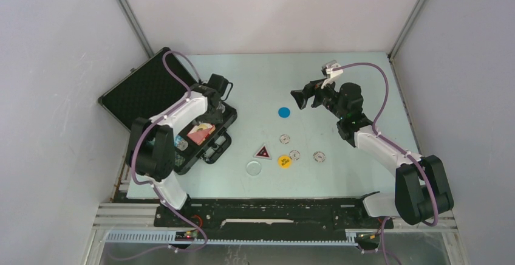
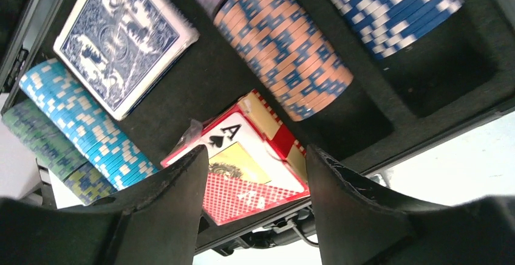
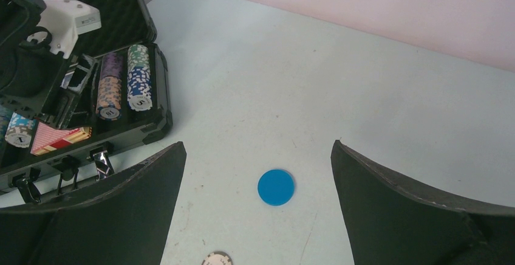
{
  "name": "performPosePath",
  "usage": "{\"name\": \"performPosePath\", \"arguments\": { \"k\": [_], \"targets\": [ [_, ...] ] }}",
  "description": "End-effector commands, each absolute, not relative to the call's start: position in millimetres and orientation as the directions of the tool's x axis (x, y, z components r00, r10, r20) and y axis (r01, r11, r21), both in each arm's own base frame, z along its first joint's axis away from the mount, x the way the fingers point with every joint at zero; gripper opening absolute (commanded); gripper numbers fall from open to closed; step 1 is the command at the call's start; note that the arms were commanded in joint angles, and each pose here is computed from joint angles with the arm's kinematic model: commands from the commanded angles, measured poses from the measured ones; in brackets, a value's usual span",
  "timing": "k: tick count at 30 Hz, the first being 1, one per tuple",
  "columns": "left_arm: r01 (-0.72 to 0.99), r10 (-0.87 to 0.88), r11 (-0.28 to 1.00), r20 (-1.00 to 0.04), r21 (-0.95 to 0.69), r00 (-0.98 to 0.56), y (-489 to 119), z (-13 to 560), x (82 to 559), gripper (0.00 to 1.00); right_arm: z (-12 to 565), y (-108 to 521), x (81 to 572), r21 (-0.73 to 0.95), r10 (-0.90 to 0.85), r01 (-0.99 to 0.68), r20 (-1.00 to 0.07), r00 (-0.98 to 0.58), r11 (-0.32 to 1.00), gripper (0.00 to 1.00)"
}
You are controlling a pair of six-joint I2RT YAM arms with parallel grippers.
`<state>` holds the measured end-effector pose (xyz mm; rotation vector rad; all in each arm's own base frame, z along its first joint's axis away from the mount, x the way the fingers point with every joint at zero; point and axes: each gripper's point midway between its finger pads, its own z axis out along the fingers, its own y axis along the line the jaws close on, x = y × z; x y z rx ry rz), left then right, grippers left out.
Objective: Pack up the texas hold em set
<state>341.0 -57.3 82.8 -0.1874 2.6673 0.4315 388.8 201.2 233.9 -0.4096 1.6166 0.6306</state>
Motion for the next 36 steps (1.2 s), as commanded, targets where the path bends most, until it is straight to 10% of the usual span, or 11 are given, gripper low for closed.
{"name": "performPosePath", "arguments": {
  "k": [1, 17, 23, 36],
  "targets": [
    [-0.282, -0.122, 0.918, -0.481, 0.277, -0.868, -37.8, 87.0, 330.8, 0.65, 245.0, 204.1, 389.1, 0.138, 0.098, -0.61, -0.99, -0.098, 0.781, 1.0],
    [-0.289, -0.145, 0.938, -0.545, 0.189, -0.826, -37.8, 109.1, 326.3, 0.84, 243.2, 205.4, 390.0, 0.145, 0.102, -0.612, -0.989, -0.104, 0.778, 1.0],
    [-0.334, -0.219, 0.94, -0.62, 0.074, -0.753, -45.1, 116.5, 330.2, 0.68, 242.1, 207.1, 391.8, 0.151, 0.098, -0.612, -0.988, -0.119, 0.776, 1.0],
    [-0.353, -0.323, 0.935, -0.426, -0.007, -0.845, -57.0, 33.6, 312.3, 0.56, 241.7, 207.0, 392.0, 0.147, 0.093, -0.61, -0.989, -0.119, 0.779, 1.0]
  ]
}}
